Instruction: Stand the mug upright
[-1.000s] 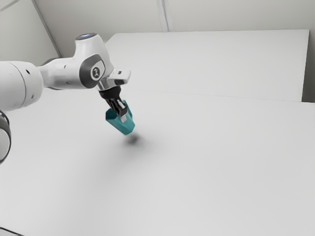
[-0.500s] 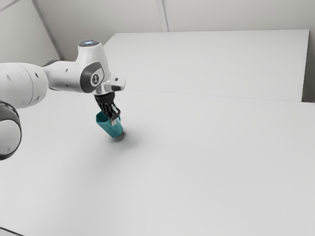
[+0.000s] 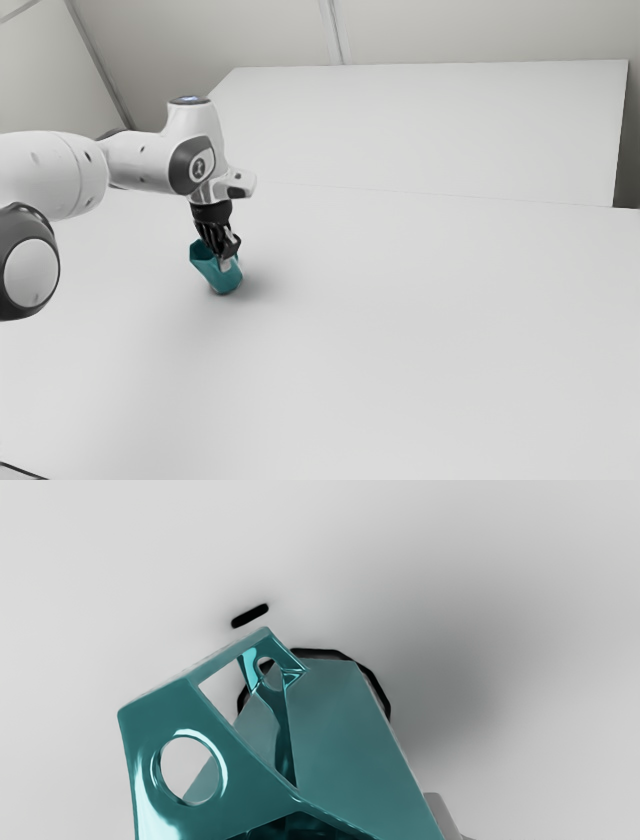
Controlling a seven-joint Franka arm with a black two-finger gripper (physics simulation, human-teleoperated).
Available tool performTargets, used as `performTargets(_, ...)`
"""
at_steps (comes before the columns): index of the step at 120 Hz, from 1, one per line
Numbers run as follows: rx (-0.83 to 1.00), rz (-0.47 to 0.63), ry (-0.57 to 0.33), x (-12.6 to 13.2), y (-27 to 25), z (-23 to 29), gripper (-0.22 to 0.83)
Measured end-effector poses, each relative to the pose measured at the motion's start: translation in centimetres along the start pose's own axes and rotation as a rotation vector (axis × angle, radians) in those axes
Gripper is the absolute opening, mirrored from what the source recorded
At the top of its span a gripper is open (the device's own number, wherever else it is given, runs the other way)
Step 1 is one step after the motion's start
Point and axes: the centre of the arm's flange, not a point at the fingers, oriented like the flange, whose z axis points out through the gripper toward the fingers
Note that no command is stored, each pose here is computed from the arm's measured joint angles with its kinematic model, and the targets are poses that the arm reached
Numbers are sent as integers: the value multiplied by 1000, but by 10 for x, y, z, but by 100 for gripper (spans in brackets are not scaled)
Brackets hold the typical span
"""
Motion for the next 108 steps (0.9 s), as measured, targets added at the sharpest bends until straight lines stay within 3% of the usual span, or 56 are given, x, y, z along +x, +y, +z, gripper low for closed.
performTargets(22,-10,2,2,-1,2,-2,24)
performTargets(41,1,3,25,-5,4,-21,44)
performTargets(60,14,-1,55,-15,7,-48,53)
performTargets(76,51,7,130,-28,22,-102,57)
performTargets(108,113,-70,223,-80,30,-204,60)
